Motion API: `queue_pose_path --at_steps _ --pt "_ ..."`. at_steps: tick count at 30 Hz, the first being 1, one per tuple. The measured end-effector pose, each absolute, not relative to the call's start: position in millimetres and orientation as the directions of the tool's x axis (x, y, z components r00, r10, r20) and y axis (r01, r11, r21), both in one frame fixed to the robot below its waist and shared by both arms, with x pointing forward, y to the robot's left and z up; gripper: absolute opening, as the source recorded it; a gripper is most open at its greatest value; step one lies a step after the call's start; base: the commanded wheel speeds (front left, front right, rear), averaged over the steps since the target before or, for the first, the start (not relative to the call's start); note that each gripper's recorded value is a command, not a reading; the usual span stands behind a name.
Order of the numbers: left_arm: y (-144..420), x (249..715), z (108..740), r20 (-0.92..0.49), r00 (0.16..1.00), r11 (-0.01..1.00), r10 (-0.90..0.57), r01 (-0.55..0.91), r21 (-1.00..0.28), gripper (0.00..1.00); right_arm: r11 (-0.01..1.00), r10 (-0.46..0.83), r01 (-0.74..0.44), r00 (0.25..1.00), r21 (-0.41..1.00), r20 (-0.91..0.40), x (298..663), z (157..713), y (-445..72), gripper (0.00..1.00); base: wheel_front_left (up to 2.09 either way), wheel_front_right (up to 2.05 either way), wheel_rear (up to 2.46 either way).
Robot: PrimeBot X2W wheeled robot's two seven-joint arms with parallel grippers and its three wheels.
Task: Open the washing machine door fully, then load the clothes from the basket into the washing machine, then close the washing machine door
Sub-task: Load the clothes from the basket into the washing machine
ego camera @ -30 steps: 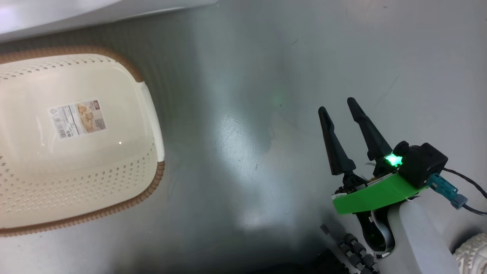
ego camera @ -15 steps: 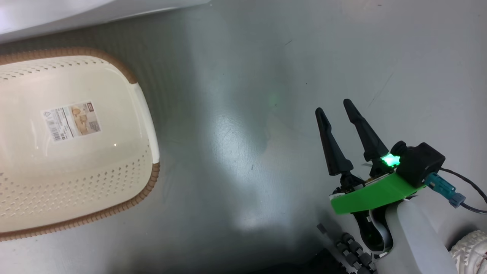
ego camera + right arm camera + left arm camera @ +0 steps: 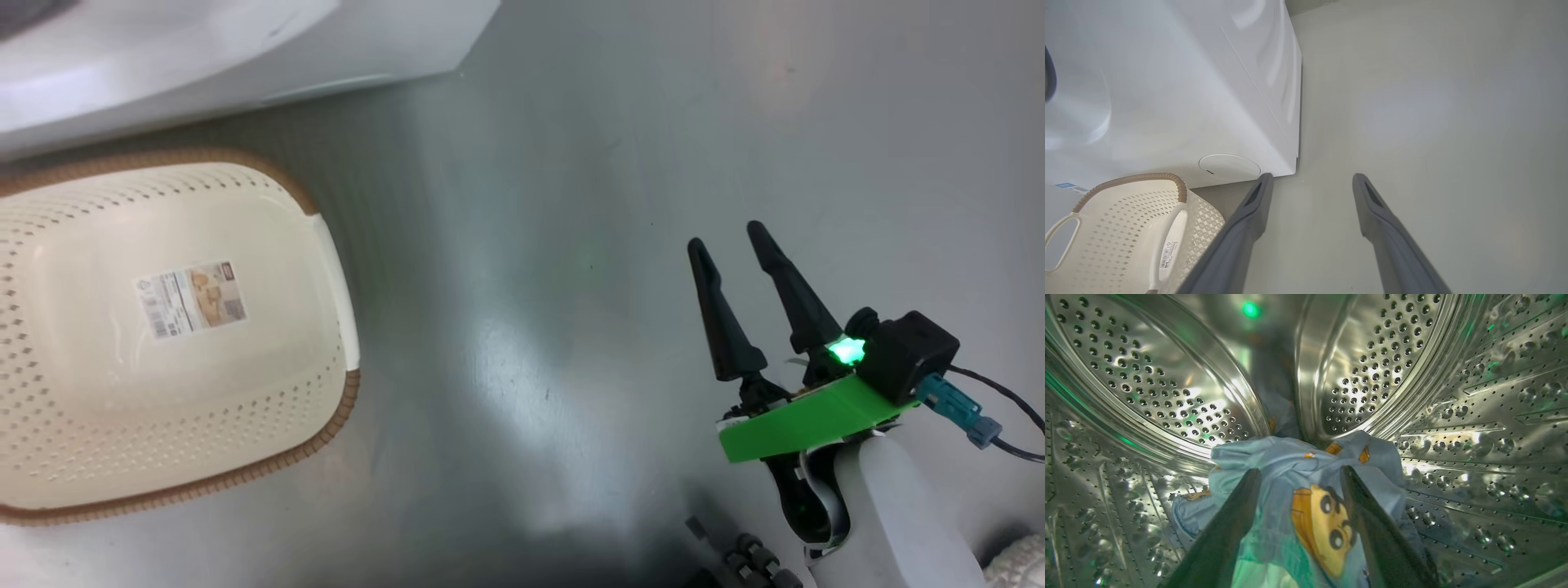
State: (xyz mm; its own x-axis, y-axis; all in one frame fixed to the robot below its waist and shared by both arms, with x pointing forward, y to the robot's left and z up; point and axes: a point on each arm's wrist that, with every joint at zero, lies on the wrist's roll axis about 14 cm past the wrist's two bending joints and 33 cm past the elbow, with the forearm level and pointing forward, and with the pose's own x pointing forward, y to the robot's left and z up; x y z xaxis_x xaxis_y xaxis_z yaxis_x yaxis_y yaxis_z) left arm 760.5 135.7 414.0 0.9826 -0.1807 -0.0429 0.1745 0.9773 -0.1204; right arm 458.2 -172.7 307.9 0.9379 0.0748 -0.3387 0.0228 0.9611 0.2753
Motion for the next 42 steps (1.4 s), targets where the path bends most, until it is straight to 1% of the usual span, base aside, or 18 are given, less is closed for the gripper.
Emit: queue_pose_path --at_steps 4,7,14,24,32,42 --pt "128 745 418 -0.045 0.981 0.976 -0.186 0.18 -0.121 1.0 0.964 0.063 0.023 0.948 0.264 -0.312 460 321 -177 1.0 0.0 0.0 0.0" --pt "133 734 424 -0.046 0.983 0.979 -0.176 0.17 -0.11 1.0 0.966 0.061 0.016 0.955 0.256 -0.29 461 332 -178 1.0 0.0 0.0 0.0" --pt "136 701 432 -0.061 0.984 0.98 -0.167 0.159 -0.122 1.0 0.968 0.053 0.016 0.962 0.249 -0.268 450 352 -179 1.0 0.0 0.0 0.0" --pt "146 651 450 -0.054 0.988 0.982 -0.143 0.135 -0.129 1.0 0.969 0.074 -0.02 0.975 0.248 -0.208 443 383 -171 1.0 0.0 0.0 0.0" --pt "159 603 465 -0.018 0.994 0.985 -0.107 0.103 -0.136 1.0 0.967 0.087 -0.042 0.982 0.253 -0.167 433 404 -165 1.0 0.0 0.0 0.0" --pt "160 532 482 0.026 0.995 0.984 -0.094 0.096 -0.147 1.0 0.966 0.078 -0.043 0.989 0.253 -0.128 411 427 -167 1.0 0.0 0.0 0.0"
